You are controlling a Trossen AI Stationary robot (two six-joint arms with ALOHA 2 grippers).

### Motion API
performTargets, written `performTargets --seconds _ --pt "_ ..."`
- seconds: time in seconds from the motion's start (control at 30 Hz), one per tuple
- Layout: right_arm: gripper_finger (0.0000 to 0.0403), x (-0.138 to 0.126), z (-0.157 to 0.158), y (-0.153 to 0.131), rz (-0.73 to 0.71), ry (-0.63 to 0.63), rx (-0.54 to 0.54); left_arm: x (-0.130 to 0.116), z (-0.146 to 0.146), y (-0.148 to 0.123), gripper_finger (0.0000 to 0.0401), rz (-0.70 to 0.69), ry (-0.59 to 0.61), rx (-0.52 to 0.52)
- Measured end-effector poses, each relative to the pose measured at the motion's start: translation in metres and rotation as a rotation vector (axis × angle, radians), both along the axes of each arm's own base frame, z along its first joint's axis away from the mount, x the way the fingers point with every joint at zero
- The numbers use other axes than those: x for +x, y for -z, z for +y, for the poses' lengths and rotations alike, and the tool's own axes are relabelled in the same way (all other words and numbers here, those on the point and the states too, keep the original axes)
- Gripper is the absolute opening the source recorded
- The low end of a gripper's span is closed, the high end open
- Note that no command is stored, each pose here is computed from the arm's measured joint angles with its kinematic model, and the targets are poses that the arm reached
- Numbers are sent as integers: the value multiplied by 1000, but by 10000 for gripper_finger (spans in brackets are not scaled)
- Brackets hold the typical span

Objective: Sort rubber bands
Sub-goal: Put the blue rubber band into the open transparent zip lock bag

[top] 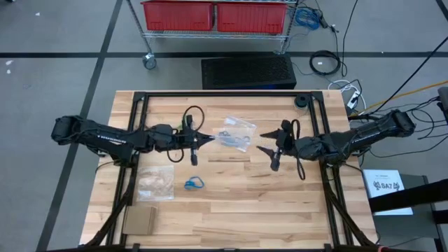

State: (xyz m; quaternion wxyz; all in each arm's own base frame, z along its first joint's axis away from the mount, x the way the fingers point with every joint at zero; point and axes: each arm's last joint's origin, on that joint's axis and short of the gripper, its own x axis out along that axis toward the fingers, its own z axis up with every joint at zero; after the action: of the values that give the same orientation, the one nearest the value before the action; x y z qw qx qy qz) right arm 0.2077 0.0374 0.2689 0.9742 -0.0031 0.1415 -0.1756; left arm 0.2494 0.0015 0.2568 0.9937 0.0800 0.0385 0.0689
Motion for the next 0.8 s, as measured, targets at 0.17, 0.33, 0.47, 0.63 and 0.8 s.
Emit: performTargets --seconds 0.17,0.33,0.47,0.63,0.8 --pt "204 9 18 17 62 -61 58 -10 -1 13 0 -118 40 2" --pt "199 34 36 45 92 -73 112 -21 -1 29 0 -175 37 14" --pt "201 58 53 64 24 -164 171 -28 0 43 0 -134 -8 6" --pt "201 88 70 89 40 -220 189 -30 1 48 0 -113 -42 7" --pt "199 139 91 108 123 -213 162 -30 3 48 0 -112 -114 7"
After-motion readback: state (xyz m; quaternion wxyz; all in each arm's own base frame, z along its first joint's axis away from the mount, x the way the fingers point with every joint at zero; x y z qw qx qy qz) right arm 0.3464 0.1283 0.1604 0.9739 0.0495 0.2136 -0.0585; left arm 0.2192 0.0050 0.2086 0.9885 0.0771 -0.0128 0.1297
